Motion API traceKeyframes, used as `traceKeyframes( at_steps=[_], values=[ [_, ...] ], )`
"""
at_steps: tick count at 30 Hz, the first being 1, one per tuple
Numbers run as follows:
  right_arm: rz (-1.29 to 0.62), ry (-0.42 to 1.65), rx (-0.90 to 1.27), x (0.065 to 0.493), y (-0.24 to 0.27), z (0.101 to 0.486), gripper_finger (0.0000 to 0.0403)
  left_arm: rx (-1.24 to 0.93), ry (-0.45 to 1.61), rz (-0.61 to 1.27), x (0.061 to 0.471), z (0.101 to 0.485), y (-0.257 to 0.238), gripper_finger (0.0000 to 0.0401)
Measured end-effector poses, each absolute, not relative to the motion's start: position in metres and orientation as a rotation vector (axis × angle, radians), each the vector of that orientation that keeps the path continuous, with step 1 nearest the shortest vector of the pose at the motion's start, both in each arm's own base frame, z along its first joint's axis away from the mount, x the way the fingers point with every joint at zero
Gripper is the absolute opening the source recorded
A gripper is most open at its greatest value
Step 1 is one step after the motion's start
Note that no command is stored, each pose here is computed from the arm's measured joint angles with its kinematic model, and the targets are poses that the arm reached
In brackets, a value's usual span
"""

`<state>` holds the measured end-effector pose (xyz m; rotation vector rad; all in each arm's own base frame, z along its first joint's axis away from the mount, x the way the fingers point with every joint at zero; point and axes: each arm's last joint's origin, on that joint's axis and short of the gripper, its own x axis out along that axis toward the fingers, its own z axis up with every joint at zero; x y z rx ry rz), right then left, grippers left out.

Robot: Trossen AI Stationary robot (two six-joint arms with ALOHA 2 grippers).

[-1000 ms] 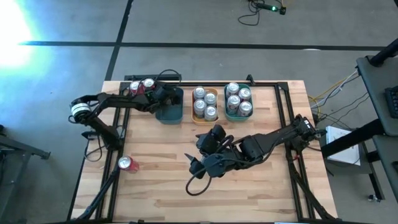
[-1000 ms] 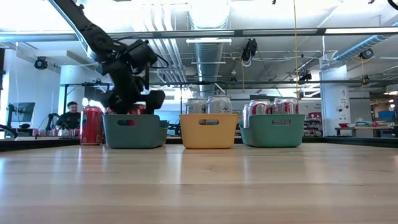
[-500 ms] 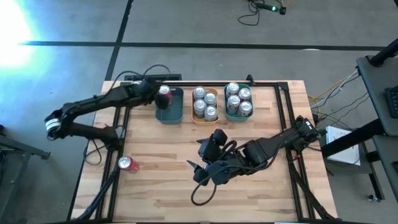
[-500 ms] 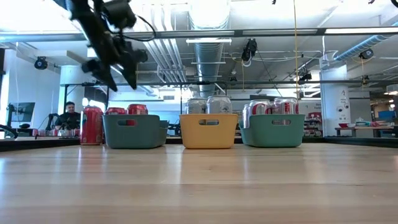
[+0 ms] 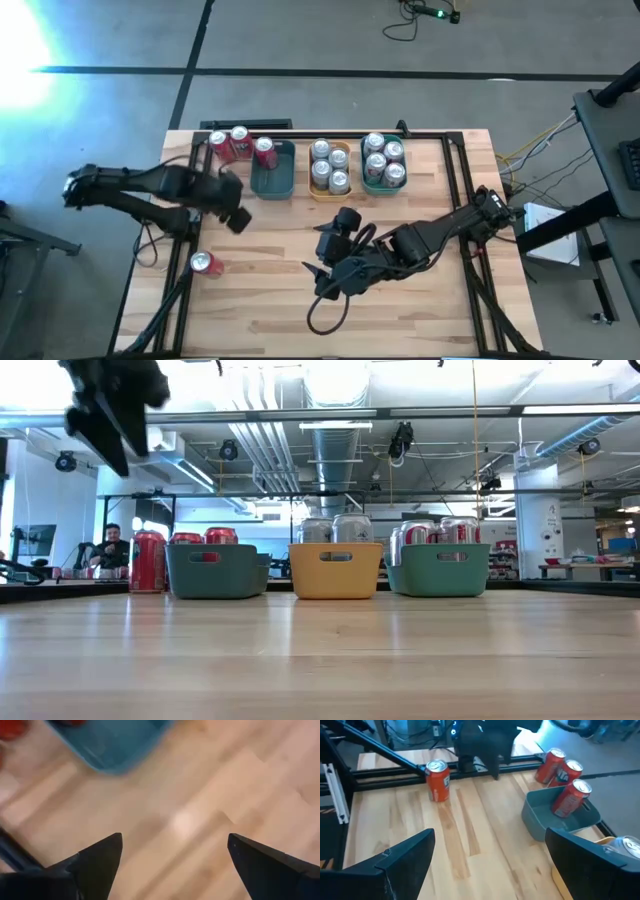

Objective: Sort soda cans
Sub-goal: Put the orange soda can into the blue bin

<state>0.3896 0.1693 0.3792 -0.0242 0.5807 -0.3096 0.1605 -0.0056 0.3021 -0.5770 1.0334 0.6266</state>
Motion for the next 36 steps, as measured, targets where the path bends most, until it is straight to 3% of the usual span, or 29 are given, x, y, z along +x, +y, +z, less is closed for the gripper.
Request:
traceKeyframes(
  at_steps=[12, 27, 36],
  values=[
    [-0.312, 0.581, -0.008, 0.39, 0.168, 0.379, 0.0373, -0.568, 1.256, 0.404, 0.132, 0.306, -0.072, 0.0387],
    [-0.329, 0.602, 0.016, 0.391, 0.168, 0.369, 0.038, -0.598, 1.566, 0.466, 0.129, 0.277, -0.091, 0.0388],
    [-0.343, 0.611, 0.047, 0.392, 0.168, 0.363, 0.038, -0.631, 1.608, 0.49, 0.128, 0.259, -0.091, 0.0388]
  ],
)
